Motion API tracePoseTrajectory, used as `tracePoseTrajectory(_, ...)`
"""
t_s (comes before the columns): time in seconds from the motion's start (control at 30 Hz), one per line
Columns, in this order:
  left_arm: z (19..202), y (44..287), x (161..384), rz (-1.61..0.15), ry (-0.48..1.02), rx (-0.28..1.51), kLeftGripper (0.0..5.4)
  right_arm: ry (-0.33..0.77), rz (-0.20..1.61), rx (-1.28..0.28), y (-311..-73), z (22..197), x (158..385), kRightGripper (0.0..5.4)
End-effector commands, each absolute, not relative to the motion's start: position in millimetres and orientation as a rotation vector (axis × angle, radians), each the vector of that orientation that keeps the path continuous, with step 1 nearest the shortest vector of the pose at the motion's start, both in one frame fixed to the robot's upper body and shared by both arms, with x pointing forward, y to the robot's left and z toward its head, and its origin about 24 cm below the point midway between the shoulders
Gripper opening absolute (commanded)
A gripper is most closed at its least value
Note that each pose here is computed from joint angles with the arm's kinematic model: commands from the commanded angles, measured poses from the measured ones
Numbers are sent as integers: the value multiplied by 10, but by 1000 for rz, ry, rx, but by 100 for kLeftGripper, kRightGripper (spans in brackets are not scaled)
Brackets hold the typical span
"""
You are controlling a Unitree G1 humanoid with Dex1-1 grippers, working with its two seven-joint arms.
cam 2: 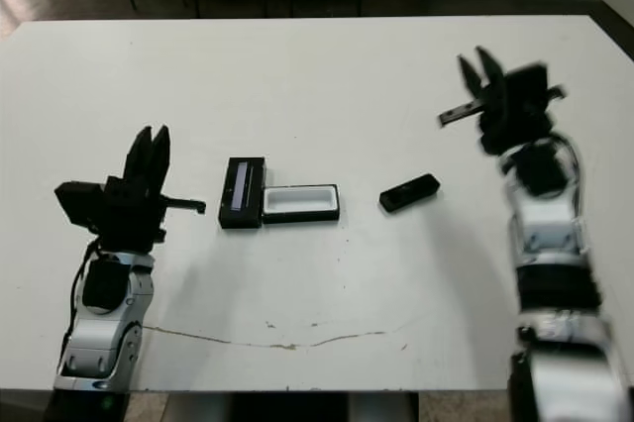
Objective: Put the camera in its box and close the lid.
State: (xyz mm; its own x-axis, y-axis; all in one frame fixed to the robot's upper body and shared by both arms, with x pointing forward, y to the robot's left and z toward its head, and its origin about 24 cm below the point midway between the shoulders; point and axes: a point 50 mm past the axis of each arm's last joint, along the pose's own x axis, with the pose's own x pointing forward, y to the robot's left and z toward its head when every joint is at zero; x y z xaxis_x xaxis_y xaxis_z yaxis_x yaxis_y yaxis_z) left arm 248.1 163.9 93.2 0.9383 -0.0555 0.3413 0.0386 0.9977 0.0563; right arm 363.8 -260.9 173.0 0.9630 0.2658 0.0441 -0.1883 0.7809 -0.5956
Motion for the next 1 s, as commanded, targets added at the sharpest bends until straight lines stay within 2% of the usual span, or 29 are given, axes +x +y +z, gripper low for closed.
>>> tracePoseTrajectory(0.03,876,1663,2444,-40,-321,60,2,1,330,-709,-2637,1698,3754,0)
tracePoseTrajectory(0.27,864,1673,2414,-38,-316,59,2,199,523,-914,-2448,1577,3905,0)
tracePoseTrajectory(0.37,861,1673,2405,-36,-314,65,2,339,614,-978,-2363,1479,3929,0)
tracePoseTrajectory(0.5,861,1679,2393,-33,-308,74,2,421,736,-1074,-2275,1354,3902,0)
tracePoseTrajectory(0.67,863,1680,2392,-32,-308,67,2,502,820,-1111,-2249,1212,3852,0)
tracePoseTrajectory(0.8,858,1669,2396,-40,-303,59,2,583,891,-1068,-2259,1098,3791,0)
tracePoseTrajectory(1.0,851,1651,2397,-42,-298,65,2,667,935,-1095,-2281,1019,3745,0)
